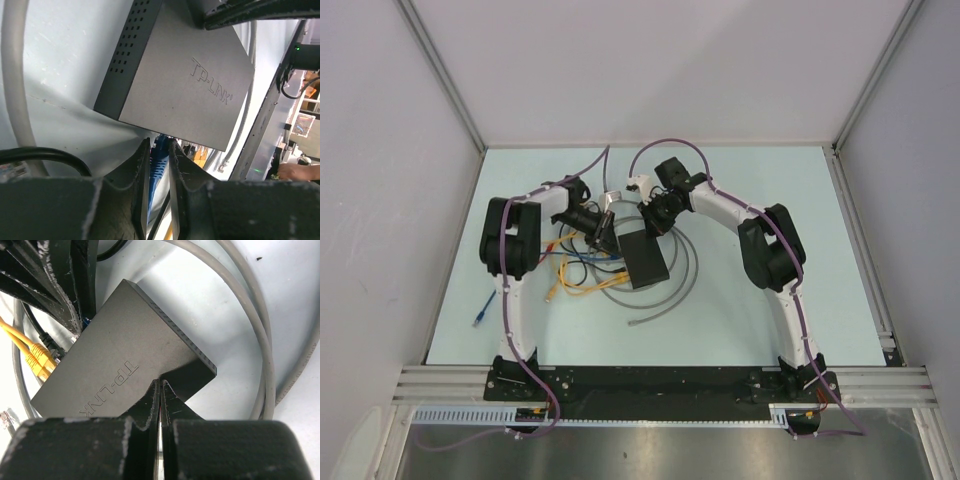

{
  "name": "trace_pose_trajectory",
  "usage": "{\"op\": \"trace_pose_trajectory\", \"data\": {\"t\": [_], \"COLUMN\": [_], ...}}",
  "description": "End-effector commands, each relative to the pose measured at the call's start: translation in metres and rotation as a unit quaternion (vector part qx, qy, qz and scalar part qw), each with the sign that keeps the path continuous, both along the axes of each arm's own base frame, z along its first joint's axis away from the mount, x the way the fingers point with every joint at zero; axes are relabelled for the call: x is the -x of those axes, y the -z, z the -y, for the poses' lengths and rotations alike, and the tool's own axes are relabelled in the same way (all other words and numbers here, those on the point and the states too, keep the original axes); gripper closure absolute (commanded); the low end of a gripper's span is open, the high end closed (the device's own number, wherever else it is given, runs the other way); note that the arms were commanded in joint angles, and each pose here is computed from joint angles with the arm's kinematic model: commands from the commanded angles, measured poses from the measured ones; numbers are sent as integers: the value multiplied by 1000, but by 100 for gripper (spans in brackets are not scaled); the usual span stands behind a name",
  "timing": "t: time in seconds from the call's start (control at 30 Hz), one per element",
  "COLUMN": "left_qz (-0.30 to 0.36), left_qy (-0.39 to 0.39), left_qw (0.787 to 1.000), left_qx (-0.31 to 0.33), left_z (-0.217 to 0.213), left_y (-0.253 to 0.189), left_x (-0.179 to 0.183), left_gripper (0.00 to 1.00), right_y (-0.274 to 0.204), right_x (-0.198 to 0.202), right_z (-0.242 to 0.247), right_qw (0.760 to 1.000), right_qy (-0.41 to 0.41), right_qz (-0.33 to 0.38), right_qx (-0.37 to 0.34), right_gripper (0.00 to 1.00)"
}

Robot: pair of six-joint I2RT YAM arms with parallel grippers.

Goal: Pull the plug from the switch port

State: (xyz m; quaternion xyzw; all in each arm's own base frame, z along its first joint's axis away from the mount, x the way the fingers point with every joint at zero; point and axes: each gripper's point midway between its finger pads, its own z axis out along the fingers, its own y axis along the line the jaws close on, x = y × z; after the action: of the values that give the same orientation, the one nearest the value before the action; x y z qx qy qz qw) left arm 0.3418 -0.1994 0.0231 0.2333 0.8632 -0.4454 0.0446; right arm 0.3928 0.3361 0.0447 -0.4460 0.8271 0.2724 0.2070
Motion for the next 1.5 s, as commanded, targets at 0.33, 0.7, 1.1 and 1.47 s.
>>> {"op": "trace_pose_trajectory", "data": {"t": [0.33,0.7,1.1,1.47], "left_qz": [29,44,15,87], "left_qy": [12,1,12,23], "left_qw": [999,999,1000,994], "left_qx": [-37,-24,-25,-59], "left_z": [-14,-24,-34,-42], "left_y": [18,6,20,-22], "left_x": [-14,-18,18,-41], "left_gripper": [92,92,92,91], "right_y": [83,83,83,85], "right_x": [32,32,32,33], "right_z": [54,54,54,56], "right_qw": [987,987,987,987], "right_qy": [16,15,15,16], "right_qz": [-72,-71,-69,-75], "right_qx": [140,140,142,141], "right_gripper": [100,100,100,100]}}
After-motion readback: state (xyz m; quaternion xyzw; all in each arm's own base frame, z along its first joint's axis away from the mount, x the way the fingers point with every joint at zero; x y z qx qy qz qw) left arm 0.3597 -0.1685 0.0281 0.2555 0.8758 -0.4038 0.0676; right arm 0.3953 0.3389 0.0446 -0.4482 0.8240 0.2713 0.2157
